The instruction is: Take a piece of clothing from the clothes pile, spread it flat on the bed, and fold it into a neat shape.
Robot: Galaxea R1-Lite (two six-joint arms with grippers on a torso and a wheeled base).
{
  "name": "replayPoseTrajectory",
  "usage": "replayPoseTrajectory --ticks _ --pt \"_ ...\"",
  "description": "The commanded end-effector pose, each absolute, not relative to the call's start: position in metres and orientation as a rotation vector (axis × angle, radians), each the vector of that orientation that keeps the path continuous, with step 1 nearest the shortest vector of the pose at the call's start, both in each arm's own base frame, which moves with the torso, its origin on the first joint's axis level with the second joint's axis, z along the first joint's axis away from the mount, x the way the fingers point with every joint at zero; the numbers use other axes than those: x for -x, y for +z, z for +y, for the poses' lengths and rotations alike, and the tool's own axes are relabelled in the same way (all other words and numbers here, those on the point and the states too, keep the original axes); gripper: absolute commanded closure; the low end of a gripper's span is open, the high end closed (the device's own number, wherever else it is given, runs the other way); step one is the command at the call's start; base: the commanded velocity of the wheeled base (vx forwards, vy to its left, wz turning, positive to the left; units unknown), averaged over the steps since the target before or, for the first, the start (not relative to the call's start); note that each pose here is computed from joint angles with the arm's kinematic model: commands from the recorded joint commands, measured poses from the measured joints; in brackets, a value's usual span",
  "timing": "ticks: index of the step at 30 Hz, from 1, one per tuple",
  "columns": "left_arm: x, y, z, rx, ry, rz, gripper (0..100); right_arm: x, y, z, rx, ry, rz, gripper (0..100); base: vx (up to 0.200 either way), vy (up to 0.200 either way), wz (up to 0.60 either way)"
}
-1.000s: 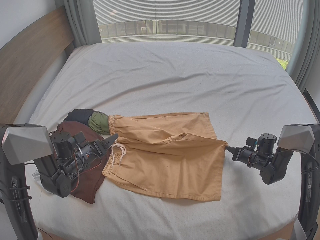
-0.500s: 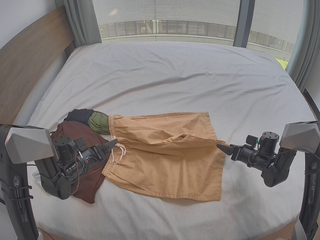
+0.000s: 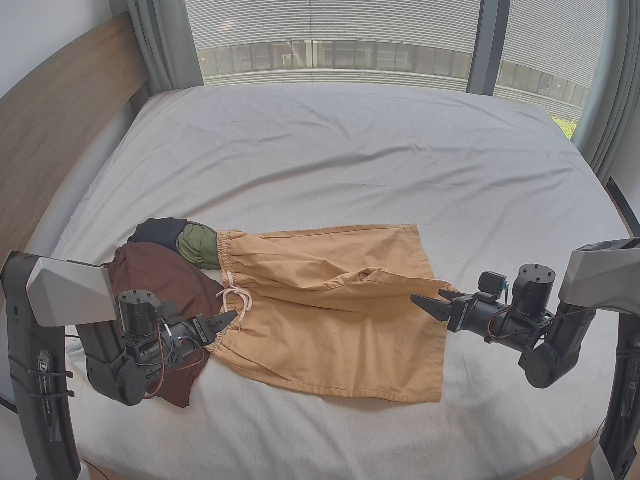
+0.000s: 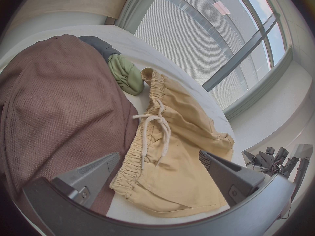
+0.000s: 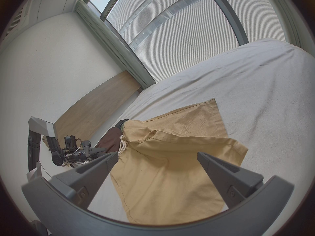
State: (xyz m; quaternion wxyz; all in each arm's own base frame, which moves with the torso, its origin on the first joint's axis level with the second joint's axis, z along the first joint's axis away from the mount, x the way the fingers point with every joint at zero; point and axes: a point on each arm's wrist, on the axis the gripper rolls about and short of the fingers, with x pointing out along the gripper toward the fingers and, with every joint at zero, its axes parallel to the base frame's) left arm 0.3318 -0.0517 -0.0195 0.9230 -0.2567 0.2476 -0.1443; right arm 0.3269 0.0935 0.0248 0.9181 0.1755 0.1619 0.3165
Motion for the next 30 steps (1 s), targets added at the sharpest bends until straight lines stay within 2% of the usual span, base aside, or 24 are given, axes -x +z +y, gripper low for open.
replayPoseTrajectory --ticks 1,8,30 --pt "-0.332 -0.027 -0.05 0.529 -0.281 0.531 0 -0.324 0.025 0.096 -0.359 0.657 0.339 0 0.0 0.0 0.0" --pt "-0.336 -0.043 -0.05 0.53 -0.262 0.562 0 -0.324 0.024 0.097 -0.358 0.662 0.34 0 0.0 0.0 0.0" --pt "-0.33 -0.053 -0.053 0.529 -0.252 0.631 0 -0.325 0.025 0.097 -0.358 0.661 0.335 0 0.0 0.0 0.0"
